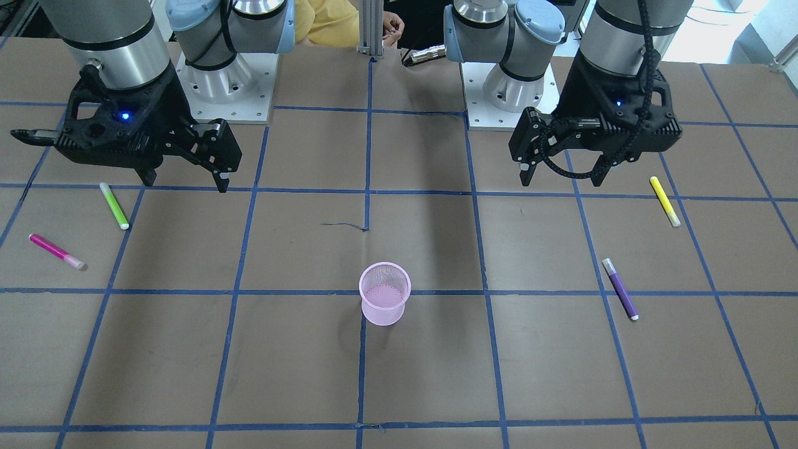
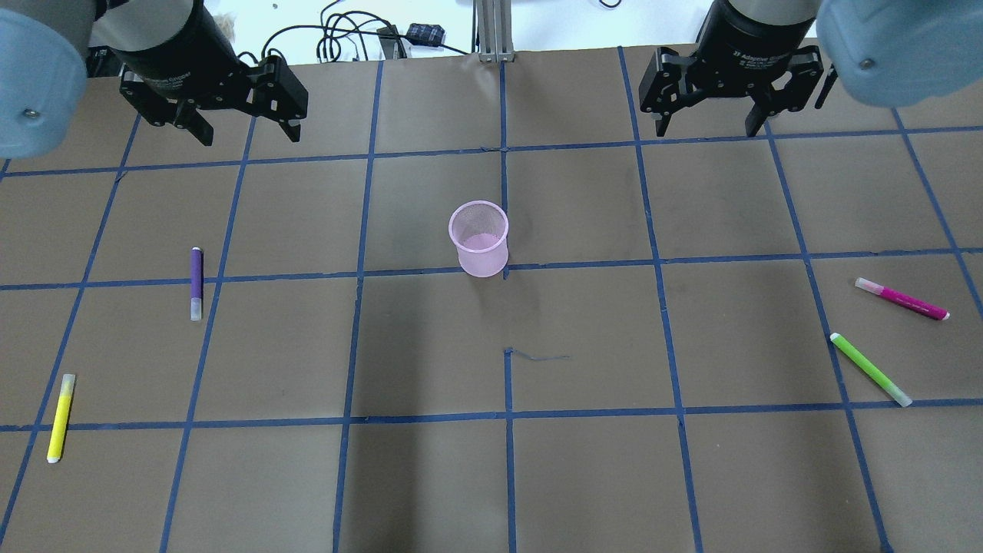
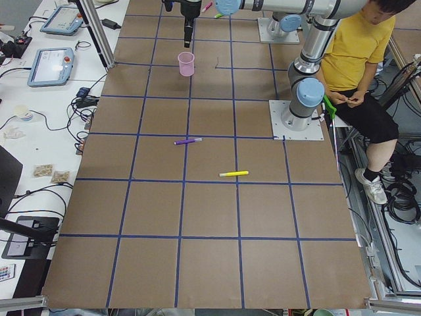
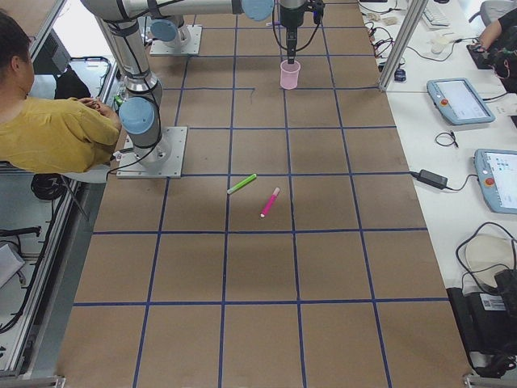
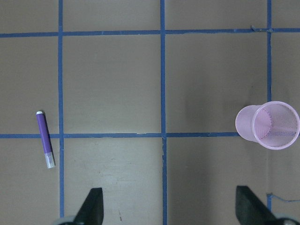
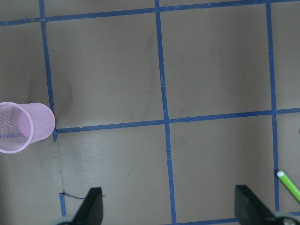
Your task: Insert purple and pink pens into pink cup
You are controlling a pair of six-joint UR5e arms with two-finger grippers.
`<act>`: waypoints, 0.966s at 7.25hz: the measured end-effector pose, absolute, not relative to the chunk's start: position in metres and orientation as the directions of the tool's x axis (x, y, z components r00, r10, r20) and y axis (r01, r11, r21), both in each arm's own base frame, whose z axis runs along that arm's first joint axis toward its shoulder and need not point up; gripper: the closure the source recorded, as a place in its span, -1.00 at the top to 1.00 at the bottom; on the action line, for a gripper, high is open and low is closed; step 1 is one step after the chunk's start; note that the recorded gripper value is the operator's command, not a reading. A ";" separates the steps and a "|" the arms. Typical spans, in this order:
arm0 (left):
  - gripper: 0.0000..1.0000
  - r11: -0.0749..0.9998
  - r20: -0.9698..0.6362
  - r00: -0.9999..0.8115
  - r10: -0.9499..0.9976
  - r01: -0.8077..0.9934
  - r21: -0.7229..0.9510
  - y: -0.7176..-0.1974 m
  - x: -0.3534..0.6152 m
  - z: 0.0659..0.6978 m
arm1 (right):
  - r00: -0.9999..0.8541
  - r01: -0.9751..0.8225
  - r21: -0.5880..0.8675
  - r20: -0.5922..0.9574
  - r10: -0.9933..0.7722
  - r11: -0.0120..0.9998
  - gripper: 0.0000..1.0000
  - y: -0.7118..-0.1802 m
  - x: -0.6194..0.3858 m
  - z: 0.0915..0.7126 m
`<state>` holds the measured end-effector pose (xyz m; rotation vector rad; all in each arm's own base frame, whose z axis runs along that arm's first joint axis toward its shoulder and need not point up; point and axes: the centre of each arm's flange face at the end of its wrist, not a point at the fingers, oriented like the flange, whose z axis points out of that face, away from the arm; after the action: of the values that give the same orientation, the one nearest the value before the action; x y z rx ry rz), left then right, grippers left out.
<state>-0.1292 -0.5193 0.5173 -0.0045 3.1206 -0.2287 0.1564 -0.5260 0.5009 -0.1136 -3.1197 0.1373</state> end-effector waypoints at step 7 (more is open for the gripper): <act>1.00 0.964 -0.010 -0.975 -0.224 -0.222 0.148 -0.568 0.015 0.404 | -0.976 -0.207 -0.074 0.084 -0.200 0.976 1.00 -0.518 0.150 0.500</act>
<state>0.0149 -0.5678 0.4039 -0.3543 3.1201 0.2345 0.1500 -0.5180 0.4998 0.3142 -3.0470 0.1261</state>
